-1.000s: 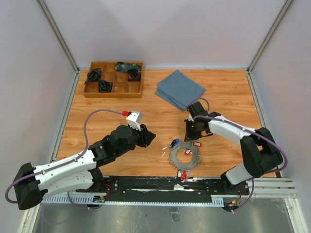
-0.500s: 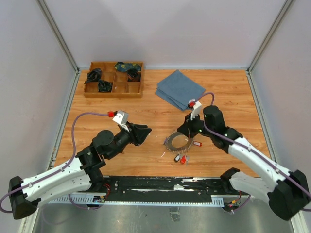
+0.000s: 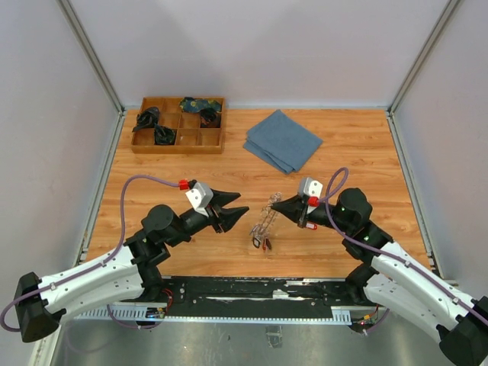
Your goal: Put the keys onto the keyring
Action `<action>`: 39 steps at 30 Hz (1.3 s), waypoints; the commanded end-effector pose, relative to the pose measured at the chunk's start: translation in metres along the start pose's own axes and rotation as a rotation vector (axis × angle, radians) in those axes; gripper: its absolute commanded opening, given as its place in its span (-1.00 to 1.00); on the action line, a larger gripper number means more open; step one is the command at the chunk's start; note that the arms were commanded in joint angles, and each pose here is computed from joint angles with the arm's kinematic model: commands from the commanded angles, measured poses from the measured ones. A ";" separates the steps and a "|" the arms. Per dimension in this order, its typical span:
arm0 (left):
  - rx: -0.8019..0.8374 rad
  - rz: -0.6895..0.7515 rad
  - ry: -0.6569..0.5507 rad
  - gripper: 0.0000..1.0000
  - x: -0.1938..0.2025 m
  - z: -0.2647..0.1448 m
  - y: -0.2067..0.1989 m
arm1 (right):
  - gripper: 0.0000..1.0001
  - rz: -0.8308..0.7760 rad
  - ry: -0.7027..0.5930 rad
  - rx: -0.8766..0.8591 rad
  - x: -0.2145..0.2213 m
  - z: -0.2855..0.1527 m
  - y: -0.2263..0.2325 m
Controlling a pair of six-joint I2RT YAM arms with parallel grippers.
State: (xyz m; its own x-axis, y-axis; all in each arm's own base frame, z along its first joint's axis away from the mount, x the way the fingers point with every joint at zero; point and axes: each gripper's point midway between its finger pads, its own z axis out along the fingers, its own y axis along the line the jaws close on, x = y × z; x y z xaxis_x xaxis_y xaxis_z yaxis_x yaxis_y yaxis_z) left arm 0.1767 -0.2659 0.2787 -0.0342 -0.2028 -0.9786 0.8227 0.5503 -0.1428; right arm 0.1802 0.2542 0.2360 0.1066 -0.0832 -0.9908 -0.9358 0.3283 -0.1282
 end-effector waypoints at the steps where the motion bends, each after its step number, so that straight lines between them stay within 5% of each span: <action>1: 0.111 0.123 -0.089 0.06 -0.024 0.004 -0.016 | -0.99 -0.205 -0.124 -0.104 -0.044 -0.002 0.014; 13: 0.298 0.192 -0.099 0.01 -0.021 0.000 -0.046 | -0.99 -0.334 -0.174 -0.179 -0.074 -0.010 0.029; 25: 0.236 -0.200 -0.278 -0.17 -0.024 -0.019 -0.040 | -0.99 -0.390 -0.211 -0.222 -0.085 -0.010 0.040; 39: 0.253 -0.195 -0.243 -0.19 -0.016 -0.017 -0.043 | -1.00 -0.472 -0.241 -0.281 -0.094 -0.013 0.055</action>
State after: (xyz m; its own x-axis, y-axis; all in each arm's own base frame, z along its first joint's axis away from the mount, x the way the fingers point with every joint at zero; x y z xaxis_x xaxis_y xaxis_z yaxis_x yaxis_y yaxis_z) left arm 0.1327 -0.2733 0.2824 -0.1197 -0.4524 -0.8837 0.9203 0.2834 -0.2697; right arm 0.1282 0.2668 0.2871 0.4646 -0.0141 -0.8854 -0.8836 0.0581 -0.4646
